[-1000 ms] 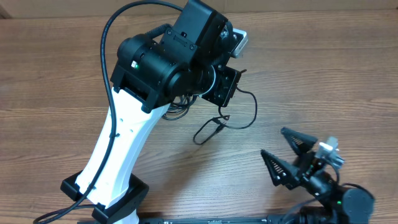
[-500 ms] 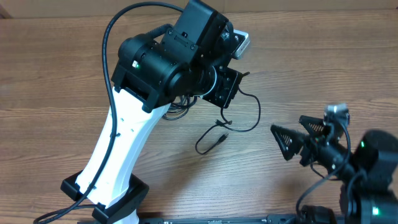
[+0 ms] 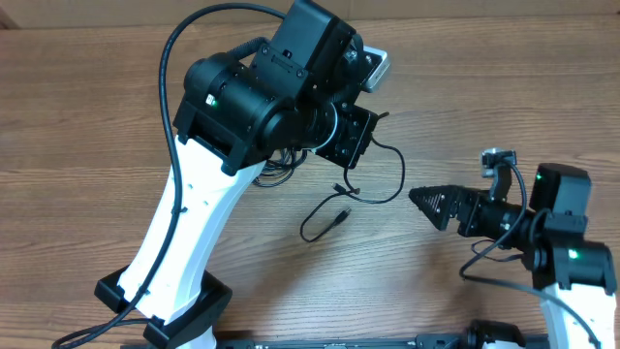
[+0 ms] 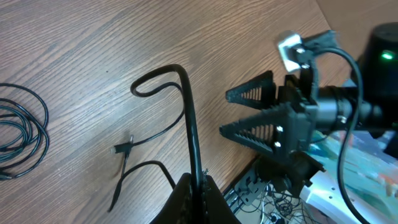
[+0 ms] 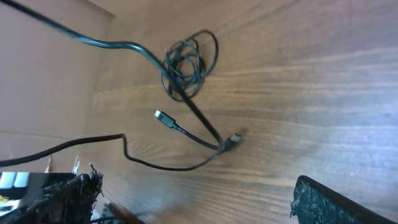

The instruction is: Untangle cables

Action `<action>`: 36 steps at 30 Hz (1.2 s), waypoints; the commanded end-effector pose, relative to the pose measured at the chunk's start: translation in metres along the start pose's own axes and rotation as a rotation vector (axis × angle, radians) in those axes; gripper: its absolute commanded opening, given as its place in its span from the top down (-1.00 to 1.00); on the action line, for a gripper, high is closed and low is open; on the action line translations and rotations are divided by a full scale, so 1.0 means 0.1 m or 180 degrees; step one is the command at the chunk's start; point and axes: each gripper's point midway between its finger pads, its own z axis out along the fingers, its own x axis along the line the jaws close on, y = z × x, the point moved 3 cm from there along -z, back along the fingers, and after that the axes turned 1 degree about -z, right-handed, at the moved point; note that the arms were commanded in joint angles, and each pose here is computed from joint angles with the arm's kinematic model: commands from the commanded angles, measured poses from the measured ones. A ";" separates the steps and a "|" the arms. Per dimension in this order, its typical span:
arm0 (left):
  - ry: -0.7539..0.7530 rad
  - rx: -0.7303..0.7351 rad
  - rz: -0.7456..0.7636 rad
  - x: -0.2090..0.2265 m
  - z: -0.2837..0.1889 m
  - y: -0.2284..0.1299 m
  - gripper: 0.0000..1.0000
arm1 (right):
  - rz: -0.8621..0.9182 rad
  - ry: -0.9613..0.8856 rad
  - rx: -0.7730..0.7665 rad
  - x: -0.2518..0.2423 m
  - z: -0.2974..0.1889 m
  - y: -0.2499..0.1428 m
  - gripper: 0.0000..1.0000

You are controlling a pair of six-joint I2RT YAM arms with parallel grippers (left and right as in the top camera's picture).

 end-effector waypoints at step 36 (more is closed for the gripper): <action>-0.0486 -0.0057 0.0071 -0.24 -0.08 0.02 0.92 | -0.0552 -0.0329 0.0594 0.50 0.14 0.23 -1.00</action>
